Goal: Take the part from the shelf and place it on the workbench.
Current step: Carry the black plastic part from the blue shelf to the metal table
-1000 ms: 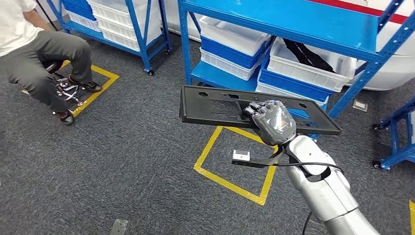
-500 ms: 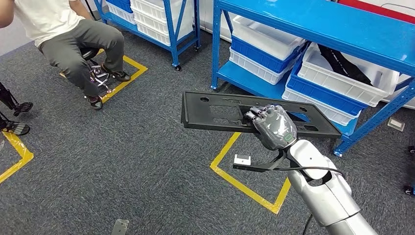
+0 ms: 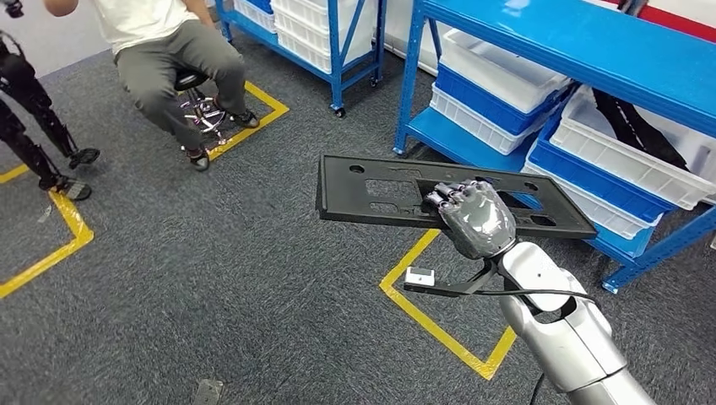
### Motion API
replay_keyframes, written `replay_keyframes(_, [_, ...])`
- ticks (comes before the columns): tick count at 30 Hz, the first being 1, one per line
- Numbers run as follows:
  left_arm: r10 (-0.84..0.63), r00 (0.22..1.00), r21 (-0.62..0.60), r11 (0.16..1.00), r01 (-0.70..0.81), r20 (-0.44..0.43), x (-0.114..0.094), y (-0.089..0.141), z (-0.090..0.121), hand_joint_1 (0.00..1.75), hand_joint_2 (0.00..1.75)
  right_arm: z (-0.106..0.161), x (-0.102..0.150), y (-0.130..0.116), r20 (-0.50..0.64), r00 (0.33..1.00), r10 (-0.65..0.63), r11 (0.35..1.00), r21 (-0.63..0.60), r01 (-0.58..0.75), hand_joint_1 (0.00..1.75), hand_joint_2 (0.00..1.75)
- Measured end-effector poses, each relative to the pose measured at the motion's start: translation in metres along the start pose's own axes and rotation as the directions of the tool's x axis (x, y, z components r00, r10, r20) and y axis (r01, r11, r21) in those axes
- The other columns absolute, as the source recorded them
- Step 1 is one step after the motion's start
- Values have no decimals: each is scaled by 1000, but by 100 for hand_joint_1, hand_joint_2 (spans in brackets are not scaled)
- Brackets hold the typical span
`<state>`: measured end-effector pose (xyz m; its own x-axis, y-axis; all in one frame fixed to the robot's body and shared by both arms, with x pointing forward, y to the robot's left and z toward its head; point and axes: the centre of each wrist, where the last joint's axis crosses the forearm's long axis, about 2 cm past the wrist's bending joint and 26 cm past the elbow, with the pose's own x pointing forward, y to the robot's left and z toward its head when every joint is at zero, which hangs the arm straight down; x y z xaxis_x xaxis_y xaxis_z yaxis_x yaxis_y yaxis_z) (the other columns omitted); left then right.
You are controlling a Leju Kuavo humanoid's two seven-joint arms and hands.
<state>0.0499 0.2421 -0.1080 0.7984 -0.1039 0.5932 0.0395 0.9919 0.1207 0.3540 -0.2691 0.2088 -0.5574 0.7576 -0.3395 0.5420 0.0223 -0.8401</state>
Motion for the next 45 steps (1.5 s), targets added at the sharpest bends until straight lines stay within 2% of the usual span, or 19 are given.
replay_keyframes(8, [-23, 1000, -5, 1000, 23, 20, 2, -3, 0, 0, 175, 4, -1, -4, 6, 1000, 17, 1000, -3, -17, 162, 175])
replay_keyframes(14, [-21, 999, 6, 1000, 21, 35, 2, -7, 1, 0, 175, -5, 9, -4, 31, 999, 14, 1000, -11, -13, 162, 175])
replay_keyframes(23, [-36, 999, -12, 999, 36, 6, -2, -10, 4, 0, 175, -14, 25, -5, 25, 1000, 10, 999, -39, -9, 162, 175])
replay_keyframes(27, [-71, 997, -15, 997, 71, 3, 0, -12, 4, 0, 175, -12, 35, -4, 24, 1000, 7, 999, -49, -6, 162, 175])
replay_keyframes(38, [-24, 1000, -88, 996, 23, -12, 5, -31, 6, 0, 175, -7, 40, -5, 34, 999, 4, 999, -49, -2, 162, 175])
replay_keyframes(45, [-9, 999, -98, 995, 12, 31, 7, -36, 6, 0, 175, -4, 42, -3, 39, 999, 8, 999, -40, -6, 162, 175])
